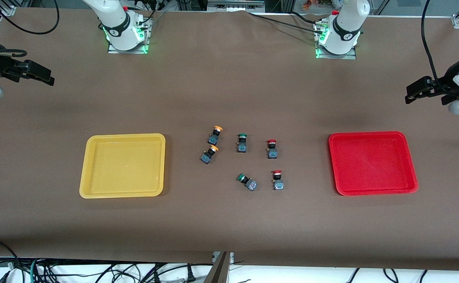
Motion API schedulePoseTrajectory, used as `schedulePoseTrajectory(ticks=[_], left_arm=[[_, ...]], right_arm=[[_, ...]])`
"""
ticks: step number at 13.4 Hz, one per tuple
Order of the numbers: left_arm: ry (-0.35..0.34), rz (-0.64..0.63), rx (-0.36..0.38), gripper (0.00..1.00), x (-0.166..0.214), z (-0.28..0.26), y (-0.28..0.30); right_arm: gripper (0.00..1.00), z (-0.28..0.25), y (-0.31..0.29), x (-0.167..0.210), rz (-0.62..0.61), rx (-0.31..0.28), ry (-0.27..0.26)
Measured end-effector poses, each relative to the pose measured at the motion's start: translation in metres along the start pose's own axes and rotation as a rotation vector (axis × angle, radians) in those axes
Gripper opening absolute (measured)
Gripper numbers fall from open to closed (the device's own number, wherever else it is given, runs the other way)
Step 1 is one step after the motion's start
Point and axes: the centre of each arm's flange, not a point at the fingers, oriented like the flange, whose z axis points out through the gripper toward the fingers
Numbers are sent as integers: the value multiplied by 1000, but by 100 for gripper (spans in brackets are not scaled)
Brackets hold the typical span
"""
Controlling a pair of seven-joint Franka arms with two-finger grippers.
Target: Place red and yellow buttons in trays
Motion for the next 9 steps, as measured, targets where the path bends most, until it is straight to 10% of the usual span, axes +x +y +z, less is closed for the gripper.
schedulePoseTrajectory(ticks=[9], left_arm=[[0,0,0,100,0,0,0]], right_arm=[[100,1,1,3,2,-9,5]])
